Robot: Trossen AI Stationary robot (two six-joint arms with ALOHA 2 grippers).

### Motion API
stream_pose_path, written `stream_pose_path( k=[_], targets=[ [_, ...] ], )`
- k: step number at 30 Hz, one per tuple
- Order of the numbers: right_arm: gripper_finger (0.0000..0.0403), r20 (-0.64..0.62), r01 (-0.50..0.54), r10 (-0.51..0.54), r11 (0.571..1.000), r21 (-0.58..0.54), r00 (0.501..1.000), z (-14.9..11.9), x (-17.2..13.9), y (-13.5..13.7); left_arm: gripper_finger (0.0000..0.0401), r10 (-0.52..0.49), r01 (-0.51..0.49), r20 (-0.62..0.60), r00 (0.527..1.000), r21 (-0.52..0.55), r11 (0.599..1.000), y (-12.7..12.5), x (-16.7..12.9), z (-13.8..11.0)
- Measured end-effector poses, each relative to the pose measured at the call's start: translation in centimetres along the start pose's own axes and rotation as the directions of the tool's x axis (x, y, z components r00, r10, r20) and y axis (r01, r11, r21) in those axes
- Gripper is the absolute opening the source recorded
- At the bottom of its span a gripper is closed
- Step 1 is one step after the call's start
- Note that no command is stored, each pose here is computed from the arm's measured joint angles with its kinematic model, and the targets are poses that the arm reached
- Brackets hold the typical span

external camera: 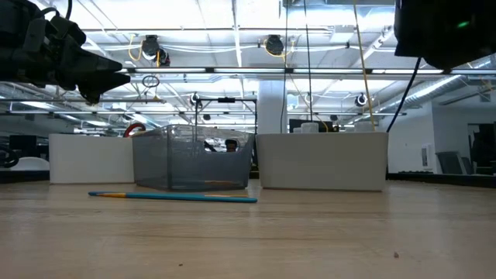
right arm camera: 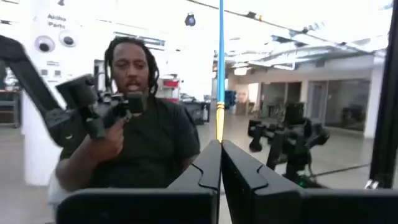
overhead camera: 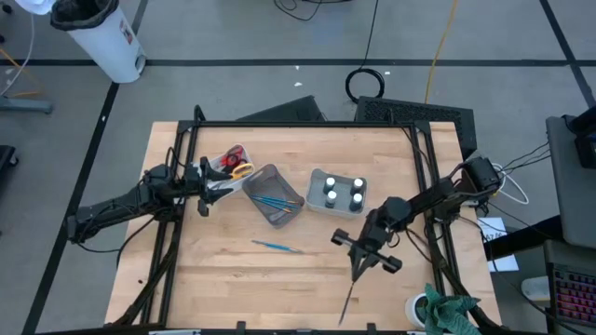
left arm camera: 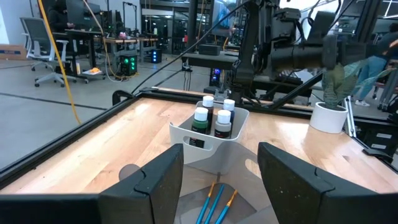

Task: Pick & Place Paint Supplies
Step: Put the blue paintbrush into the black bin

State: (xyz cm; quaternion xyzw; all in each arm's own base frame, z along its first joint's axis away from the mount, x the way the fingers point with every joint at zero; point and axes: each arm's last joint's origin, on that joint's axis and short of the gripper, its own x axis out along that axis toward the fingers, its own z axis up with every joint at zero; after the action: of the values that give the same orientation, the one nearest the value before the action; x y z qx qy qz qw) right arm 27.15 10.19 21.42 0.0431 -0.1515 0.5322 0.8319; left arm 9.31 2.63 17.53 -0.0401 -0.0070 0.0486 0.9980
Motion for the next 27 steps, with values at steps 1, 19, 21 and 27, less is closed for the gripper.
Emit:
stream_pose_path(
  k=[1,19,21,27],
  targets=[
    [0.0,0.008,0.006,-0.006,1.0,-0.006,1.0,0.2,0.1,0.0,0.0214,0.0,0.0,0.0,1.0,0.0,1.0,0.0,0.0,0.0],
    [0.0,0.067,0.569,-0.568,0.822,0.009,0.82,0.1,-0.4,-1.7,0.0214,0.0,0.0,0.0,1.0,0.0,1.0,0.0,0.0,0.0],
    [0.0,0.051,0.636,-0.636,0.771,0.018,0.77,-0.2,-0.6,-1.9,0.0214,0.0,0.0,0.0,1.0,0.0,1.0,0.0,0.0,0.0],
    [0.0,-0.028,0.839,-0.839,0.541,0.047,0.543,-1.3,-1.2,-2.5,0.0214,0.0,0.0,0.0,1.0,0.0,1.0,0.0,0.0,0.0]
  ],
)
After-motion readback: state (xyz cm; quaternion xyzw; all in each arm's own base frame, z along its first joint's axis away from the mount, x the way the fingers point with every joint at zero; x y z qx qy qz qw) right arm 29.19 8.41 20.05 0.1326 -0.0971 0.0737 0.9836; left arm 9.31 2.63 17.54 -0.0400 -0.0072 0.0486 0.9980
